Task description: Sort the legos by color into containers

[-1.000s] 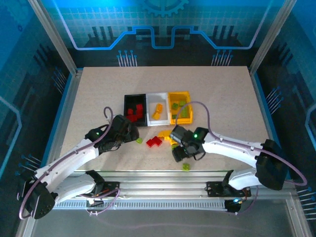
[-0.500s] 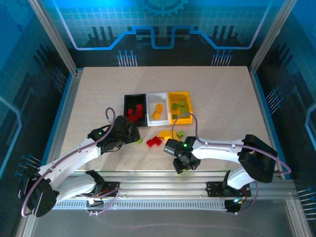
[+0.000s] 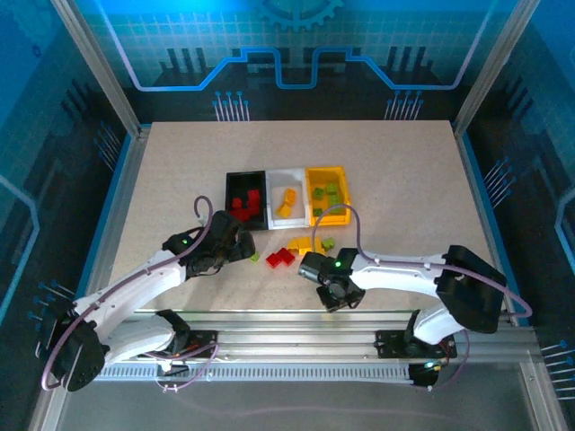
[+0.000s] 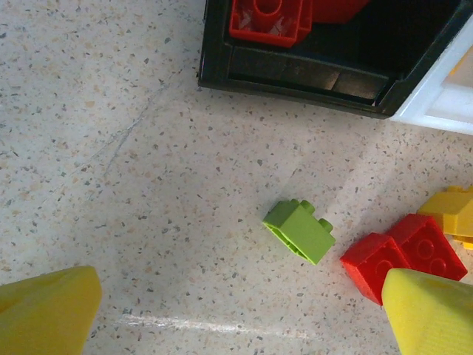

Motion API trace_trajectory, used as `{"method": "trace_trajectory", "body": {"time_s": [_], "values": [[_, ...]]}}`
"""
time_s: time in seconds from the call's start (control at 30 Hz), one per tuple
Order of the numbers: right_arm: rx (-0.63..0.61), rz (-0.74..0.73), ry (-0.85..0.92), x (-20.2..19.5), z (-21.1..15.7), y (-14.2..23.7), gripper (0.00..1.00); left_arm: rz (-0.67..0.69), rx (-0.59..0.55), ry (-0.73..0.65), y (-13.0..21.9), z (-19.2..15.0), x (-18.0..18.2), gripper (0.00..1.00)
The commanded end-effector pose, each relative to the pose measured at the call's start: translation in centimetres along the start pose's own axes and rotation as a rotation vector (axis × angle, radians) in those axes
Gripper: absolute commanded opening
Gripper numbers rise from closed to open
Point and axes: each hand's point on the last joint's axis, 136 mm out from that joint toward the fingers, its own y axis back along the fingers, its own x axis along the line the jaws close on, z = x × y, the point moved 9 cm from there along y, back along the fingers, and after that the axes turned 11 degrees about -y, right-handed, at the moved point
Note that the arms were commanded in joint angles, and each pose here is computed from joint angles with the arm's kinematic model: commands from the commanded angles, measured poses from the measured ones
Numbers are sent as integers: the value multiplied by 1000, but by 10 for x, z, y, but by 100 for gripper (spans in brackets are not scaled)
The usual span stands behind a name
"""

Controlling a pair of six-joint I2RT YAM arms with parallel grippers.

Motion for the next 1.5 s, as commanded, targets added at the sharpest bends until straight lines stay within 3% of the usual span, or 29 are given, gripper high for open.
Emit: {"method": "trace_trajectory", "body": {"time_s": [0.0, 0.17, 0.33, 0.57, 0.7, 0.8, 0.9, 1.2, 1.47], "values": [[-78, -1, -36, -11, 13, 22, 32, -12, 12, -7, -3, 0, 0, 99], [-237, 74, -94, -31, 57, 69, 33, -30, 17, -10, -3, 1, -2, 99], [-379, 127, -137, -36, 133, 96, 33, -45, 29, -4, -5, -1, -4, 99], [-388, 106, -229, -38, 227, 70, 33, -59, 45, 2, -5, -1, -6, 99], [-370, 103, -252, -36, 252, 58, 43, -67, 49, 2, -3, -2, -6, 99], [-376, 116, -257, -35, 253, 61, 58, -67, 50, 3, -2, -2, -6, 99], [-395, 128, -241, -33, 239, 70, 64, -70, 49, 3, -2, -2, -6, 99], [-334, 183, -201, -18, 148, 61, 67, -68, 49, 1, -5, -2, -6, 99], [-255, 166, -208, 6, 121, 24, 74, -58, 54, 0, -6, -4, -5, 99]]}}
